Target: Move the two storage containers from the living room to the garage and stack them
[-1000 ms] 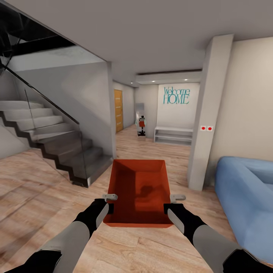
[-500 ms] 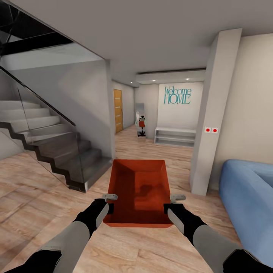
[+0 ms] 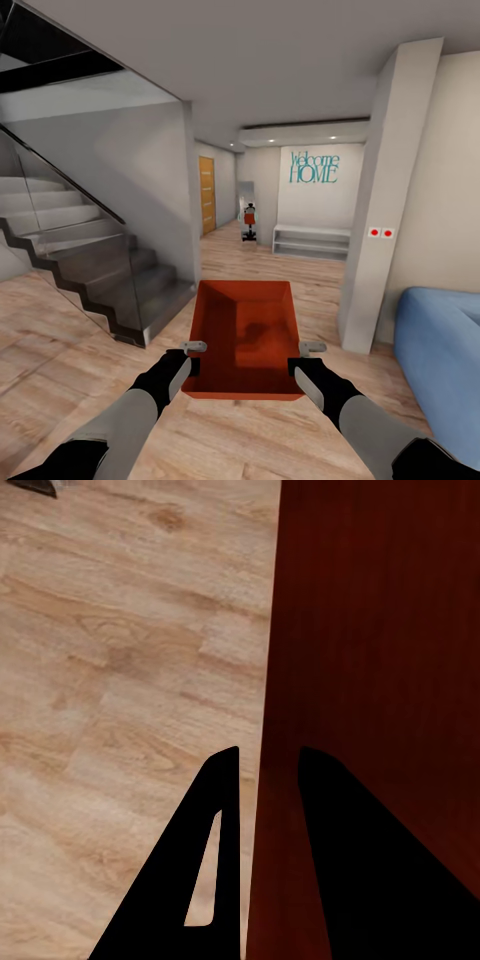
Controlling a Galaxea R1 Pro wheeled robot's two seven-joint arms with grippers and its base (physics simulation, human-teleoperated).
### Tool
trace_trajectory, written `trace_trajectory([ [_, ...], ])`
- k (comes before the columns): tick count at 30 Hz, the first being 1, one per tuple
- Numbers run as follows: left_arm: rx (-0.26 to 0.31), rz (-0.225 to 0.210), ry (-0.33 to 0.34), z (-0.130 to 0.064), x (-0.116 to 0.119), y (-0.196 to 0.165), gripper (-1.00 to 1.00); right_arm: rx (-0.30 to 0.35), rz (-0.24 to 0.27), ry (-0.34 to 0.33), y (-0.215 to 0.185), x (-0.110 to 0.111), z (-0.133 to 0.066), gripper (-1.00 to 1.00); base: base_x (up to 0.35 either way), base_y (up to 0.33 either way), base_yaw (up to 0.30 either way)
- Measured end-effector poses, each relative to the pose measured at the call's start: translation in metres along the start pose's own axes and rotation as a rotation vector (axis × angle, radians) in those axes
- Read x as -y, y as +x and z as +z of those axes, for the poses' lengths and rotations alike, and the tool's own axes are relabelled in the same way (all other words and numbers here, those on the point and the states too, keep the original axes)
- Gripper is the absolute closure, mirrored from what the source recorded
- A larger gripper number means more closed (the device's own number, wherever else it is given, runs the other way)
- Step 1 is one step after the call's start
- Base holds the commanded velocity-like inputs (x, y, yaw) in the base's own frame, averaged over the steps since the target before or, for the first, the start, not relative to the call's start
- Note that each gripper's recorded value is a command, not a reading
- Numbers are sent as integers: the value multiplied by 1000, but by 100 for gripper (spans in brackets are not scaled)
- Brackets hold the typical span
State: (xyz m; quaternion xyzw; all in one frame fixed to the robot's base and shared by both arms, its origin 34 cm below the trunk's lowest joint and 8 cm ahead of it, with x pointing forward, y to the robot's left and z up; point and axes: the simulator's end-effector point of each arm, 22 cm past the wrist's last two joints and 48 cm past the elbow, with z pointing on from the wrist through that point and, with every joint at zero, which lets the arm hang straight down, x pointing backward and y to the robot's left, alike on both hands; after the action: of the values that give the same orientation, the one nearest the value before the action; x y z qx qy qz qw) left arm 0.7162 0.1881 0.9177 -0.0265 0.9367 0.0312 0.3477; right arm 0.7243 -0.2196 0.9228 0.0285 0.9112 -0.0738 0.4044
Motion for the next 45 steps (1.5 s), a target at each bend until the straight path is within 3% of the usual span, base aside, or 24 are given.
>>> trace_trajectory([
  [45,0,0,0,0,0,0,100,0,0,0,0,0,0,100,322,0,0],
])
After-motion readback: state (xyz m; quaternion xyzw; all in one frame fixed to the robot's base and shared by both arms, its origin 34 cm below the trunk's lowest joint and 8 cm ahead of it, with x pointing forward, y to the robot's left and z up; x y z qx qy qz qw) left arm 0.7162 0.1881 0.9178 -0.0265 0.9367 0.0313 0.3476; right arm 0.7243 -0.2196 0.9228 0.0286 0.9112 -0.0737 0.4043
